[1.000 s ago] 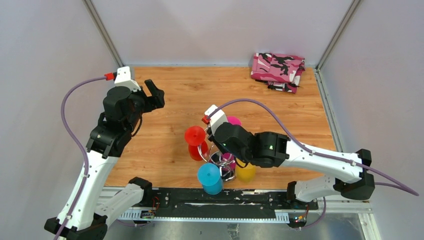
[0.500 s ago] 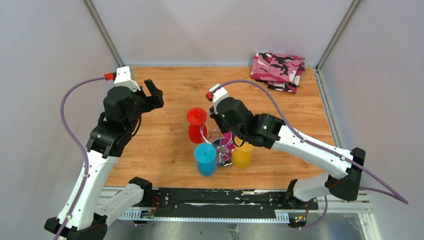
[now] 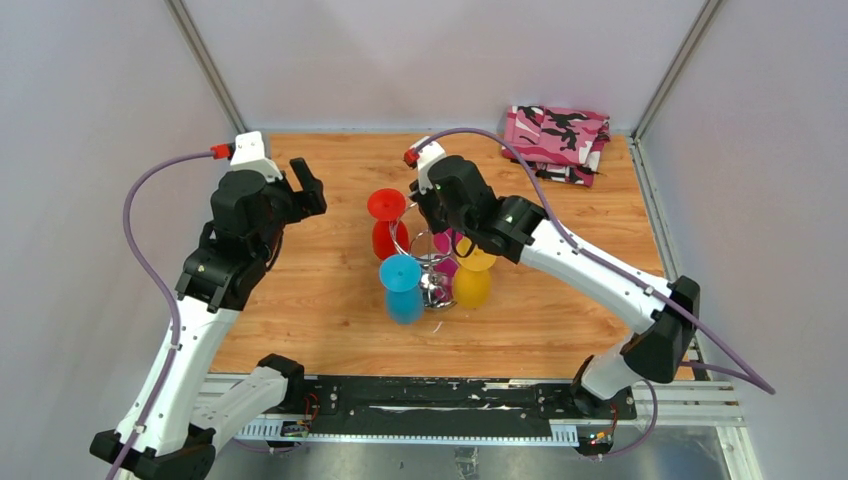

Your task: Take the wine glass off the wine glass rack

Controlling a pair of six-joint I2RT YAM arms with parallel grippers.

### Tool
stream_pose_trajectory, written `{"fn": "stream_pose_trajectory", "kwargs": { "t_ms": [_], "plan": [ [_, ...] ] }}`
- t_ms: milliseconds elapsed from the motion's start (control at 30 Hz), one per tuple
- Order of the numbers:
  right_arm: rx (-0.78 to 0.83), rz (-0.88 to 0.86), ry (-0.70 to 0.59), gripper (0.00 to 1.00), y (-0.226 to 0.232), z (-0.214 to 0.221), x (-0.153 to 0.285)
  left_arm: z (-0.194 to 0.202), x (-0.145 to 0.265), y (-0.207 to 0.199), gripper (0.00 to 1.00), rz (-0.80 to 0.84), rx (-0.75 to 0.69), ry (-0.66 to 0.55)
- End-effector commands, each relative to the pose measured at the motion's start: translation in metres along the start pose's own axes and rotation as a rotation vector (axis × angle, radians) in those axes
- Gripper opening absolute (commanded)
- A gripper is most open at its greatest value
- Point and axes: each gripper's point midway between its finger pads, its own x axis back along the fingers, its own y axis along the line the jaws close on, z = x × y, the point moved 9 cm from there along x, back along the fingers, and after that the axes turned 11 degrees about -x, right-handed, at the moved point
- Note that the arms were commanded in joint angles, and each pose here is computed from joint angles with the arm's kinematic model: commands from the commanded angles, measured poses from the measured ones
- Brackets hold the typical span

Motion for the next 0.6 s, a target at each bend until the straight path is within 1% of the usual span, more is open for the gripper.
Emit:
{"fn": "stream_pose_trajectory", "kwargs": {
  "t_ms": [0, 200, 500, 567],
  "plan": [
    [-0.032, -0.024, -0.132, 0.0, -0.008, -0.037, -0.011, 0.007, -0.003, 0.003, 0.89, -0.033, -0.022, 0.013],
    [-0.054, -0.002, -0.136, 0.0, -0.027, -0.049, -0.027, 0.011, -0.003, 0.005, 0.89, -0.047, -0.033, 0.016],
    [-0.033, 0.057, -0.144, 0.0, -0.039, -0.063, -0.043, 0.017, -0.009, 0.004, 0.89, -0.056, -0.032, 0.018],
    [-0.001, 0.082, -0.151, 0.0, -0.044, -0.067, -0.047, 0.017, -0.009, 0.003, 0.89, -0.052, -0.026, 0.011]
  ]
}}
